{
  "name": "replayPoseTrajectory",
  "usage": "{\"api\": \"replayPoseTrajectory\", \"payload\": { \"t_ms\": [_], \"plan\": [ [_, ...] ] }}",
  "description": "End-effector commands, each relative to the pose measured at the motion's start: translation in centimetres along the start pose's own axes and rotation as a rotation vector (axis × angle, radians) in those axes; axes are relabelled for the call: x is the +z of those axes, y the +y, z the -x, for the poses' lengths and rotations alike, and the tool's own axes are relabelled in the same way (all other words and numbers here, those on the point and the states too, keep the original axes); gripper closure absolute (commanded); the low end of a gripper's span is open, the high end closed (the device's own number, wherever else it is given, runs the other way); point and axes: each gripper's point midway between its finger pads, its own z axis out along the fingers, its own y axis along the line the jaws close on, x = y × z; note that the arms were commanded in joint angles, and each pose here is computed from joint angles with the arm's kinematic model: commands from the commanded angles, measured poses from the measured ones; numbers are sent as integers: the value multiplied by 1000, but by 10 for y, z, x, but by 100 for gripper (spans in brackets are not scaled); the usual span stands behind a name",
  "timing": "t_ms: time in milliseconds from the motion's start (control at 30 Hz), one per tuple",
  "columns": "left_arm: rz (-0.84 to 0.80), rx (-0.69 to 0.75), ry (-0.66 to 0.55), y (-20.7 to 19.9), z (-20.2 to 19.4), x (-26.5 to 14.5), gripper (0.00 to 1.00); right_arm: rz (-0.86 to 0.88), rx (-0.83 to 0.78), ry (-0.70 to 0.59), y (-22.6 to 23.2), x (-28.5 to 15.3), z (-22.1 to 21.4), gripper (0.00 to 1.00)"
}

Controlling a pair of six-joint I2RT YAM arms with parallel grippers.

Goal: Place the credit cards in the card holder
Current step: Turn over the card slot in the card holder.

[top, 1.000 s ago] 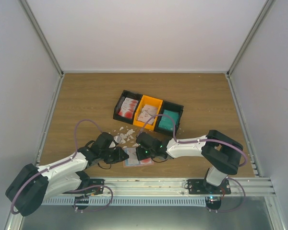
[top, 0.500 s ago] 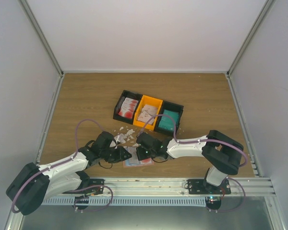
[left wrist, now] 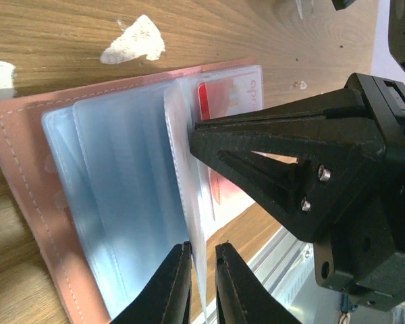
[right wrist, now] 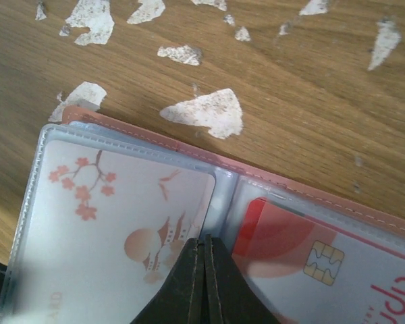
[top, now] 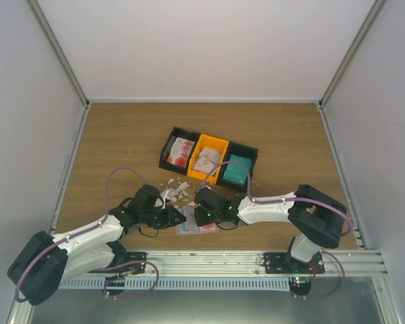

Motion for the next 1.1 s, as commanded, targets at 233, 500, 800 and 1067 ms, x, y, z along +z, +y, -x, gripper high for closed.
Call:
{"api": "replayPoseTrajectory", "payload": {
  "t_ms": [233, 500, 800, 1067],
  "plan": [
    [-104, 100, 22, -28, 7, 4, 78, 28, 1, -174, 6, -47, 31, 95],
    [-145, 139, 50, -45, 9, 11, 71, -47, 64, -280, -14, -76, 43, 90],
    [-181, 199, 104, -71, 8, 36, 53, -159, 119, -393, -58, -123, 65, 73],
    [-153, 251, 92, -78, 23, 71, 42, -103, 48, -427, -81, -153, 99, 56]
  ]
}}
